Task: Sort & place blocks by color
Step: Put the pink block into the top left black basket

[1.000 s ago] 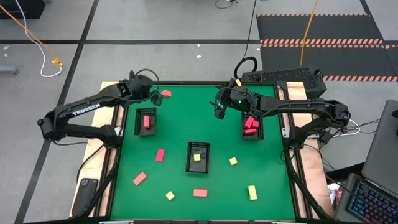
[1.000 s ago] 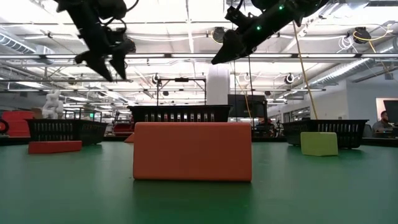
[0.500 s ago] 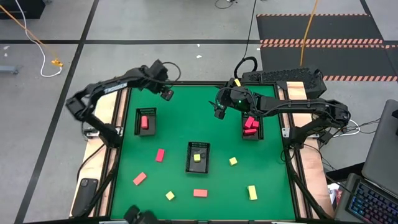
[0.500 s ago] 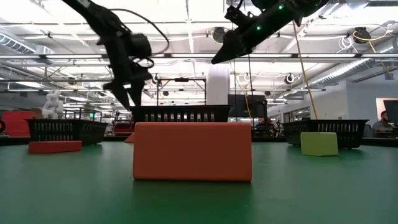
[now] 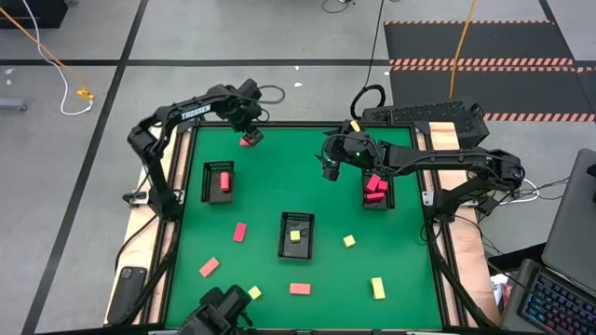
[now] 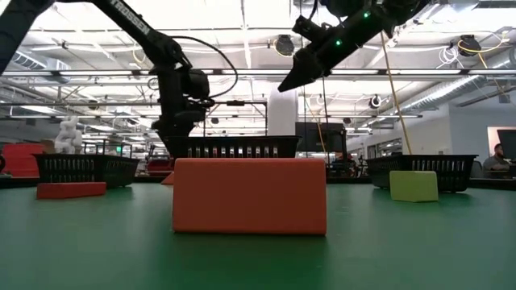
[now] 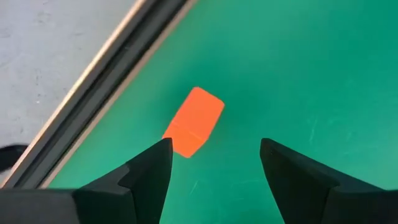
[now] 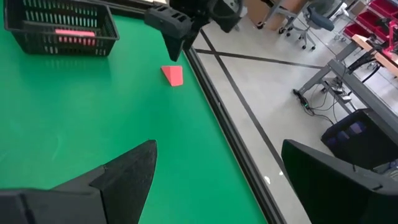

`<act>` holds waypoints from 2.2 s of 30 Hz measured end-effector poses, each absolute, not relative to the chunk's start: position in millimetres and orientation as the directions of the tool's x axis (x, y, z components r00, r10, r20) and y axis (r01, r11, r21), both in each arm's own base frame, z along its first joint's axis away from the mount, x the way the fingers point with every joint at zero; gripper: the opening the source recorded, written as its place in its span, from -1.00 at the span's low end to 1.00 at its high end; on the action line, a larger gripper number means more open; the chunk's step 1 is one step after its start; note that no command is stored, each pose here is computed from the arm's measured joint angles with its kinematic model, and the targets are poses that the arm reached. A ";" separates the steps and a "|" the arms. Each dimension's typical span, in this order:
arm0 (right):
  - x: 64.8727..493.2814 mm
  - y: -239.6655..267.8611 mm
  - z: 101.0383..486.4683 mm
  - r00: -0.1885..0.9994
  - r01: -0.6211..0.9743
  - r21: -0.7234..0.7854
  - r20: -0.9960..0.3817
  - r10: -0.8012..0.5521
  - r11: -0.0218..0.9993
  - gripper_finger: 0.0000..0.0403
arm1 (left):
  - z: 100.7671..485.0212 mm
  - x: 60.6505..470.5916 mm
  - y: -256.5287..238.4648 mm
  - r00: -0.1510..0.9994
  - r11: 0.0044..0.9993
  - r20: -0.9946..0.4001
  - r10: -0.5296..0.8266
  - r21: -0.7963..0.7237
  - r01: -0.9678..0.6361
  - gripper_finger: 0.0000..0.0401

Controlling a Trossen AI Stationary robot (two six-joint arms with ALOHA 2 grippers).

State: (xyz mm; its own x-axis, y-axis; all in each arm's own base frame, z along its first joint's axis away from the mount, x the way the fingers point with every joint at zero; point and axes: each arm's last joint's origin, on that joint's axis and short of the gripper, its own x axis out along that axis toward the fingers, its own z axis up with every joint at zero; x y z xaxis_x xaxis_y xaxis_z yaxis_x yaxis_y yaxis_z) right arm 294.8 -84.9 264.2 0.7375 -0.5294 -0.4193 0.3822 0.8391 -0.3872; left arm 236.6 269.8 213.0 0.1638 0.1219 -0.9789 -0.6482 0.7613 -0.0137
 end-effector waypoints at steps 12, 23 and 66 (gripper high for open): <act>295.5 -80.8 262.4 0.746 0.376 -0.382 -0.416 -0.520 0.845 0.69 | 192.8 236.4 279.3 0.062 0.835 -0.990 0.126 0.072 -0.546 0.21; 297.5 -68.6 260.2 0.756 0.341 -0.373 -0.436 -0.488 0.863 0.69 | 166.4 235.5 291.7 0.061 0.878 -0.996 0.073 0.035 -0.478 0.21; 295.0 -67.9 255.6 0.732 0.337 -0.360 -0.481 -0.483 0.870 0.69 | 154.1 246.5 276.1 -0.020 0.919 -1.000 0.019 0.025 -0.393 -0.34</act>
State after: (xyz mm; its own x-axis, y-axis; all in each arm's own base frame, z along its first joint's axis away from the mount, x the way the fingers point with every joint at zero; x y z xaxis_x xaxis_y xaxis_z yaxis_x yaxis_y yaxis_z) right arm 295.0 -67.9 255.6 0.7318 -0.4827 -0.4811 0.3371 0.8699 -0.3601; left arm 246.5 276.1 154.1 -0.0204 0.0190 -0.9996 -0.3930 0.9192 0.0255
